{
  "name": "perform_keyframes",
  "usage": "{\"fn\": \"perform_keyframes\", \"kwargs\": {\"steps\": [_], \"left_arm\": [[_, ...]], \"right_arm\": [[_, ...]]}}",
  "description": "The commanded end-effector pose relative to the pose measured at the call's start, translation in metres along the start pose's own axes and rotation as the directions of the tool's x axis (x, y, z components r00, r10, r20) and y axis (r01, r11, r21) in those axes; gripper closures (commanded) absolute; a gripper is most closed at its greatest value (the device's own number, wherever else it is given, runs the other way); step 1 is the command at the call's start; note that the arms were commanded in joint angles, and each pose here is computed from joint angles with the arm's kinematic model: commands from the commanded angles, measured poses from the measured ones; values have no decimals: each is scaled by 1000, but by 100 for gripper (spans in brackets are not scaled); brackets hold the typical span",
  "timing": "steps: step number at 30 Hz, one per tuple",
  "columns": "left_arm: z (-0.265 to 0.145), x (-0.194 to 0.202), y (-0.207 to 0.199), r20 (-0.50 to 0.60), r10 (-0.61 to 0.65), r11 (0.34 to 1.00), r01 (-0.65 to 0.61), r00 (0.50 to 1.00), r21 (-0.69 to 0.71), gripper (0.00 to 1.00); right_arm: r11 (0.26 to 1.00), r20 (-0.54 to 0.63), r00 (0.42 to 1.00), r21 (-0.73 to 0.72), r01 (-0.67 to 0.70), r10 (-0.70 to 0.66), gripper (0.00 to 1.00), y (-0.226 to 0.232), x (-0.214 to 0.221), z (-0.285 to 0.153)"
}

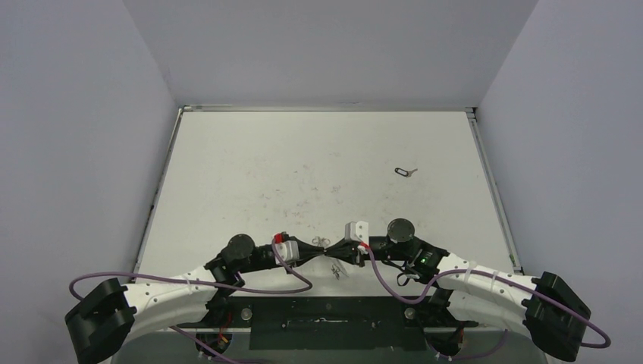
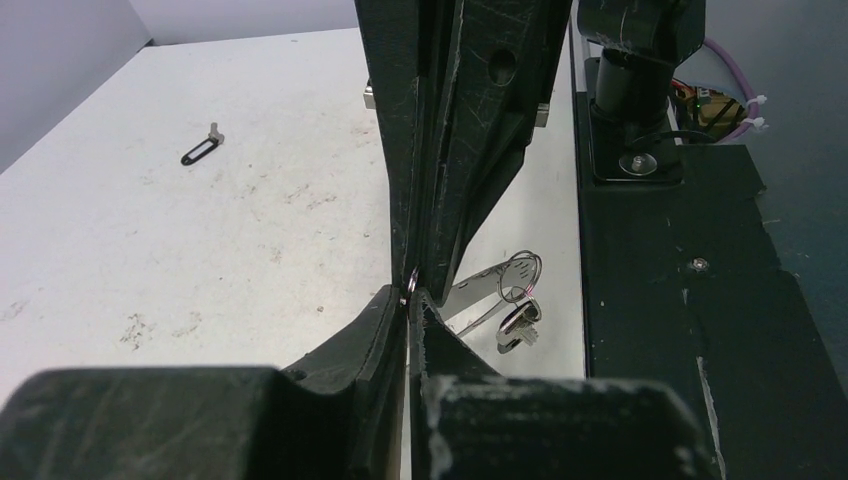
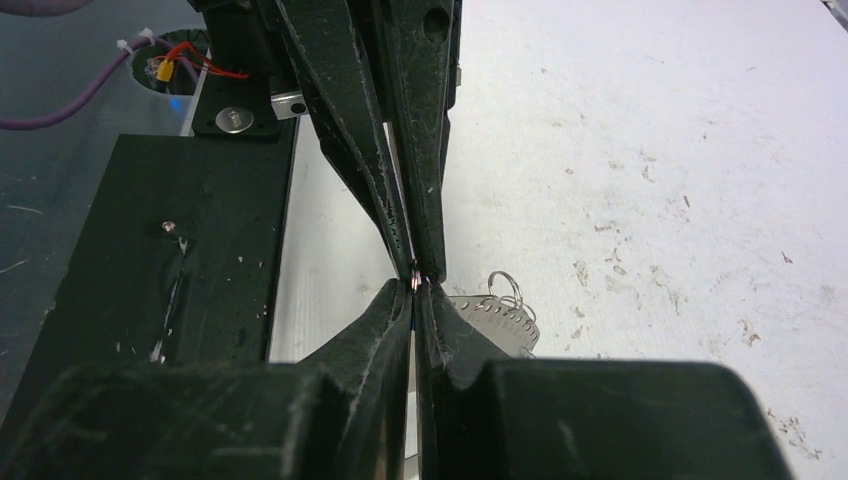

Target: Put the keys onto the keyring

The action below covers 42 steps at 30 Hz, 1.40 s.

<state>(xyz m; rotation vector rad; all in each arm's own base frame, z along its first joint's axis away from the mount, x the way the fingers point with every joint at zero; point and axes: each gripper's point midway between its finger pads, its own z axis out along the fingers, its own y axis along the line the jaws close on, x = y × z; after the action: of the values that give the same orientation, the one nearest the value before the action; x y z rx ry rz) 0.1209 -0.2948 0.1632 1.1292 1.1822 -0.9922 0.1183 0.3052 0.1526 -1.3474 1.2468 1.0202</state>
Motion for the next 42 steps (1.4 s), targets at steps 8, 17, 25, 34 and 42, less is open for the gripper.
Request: {"fn": "perform_keyframes", "kwargs": {"steps": [8,17,25,34,42], "left_arm": [[5,-22,11,-23,25,999,-26,999,-42,100],[-4,-17,13,-166,-24,998,14,986,-59,100],[-12,-1,16,-403,-70,997,48,913,-65,100],[-16,5,25,-572,-62,996,15,818,-86,100],[-14,6,28,-603,-37,996,-19,797,-86,100]], "right_arm": [[990,36,998,131,43,-48,65,-23,-24,-6],[971,54,994,228,76,-90,43,-33,-40,-24],[985,20,997,155,72,-76,50,-27,-40,-15],[989,32,999,150,15,-20,62,-31,-34,-1],[987,67,997,156,-34,23,65,-36,-26,11]]}}
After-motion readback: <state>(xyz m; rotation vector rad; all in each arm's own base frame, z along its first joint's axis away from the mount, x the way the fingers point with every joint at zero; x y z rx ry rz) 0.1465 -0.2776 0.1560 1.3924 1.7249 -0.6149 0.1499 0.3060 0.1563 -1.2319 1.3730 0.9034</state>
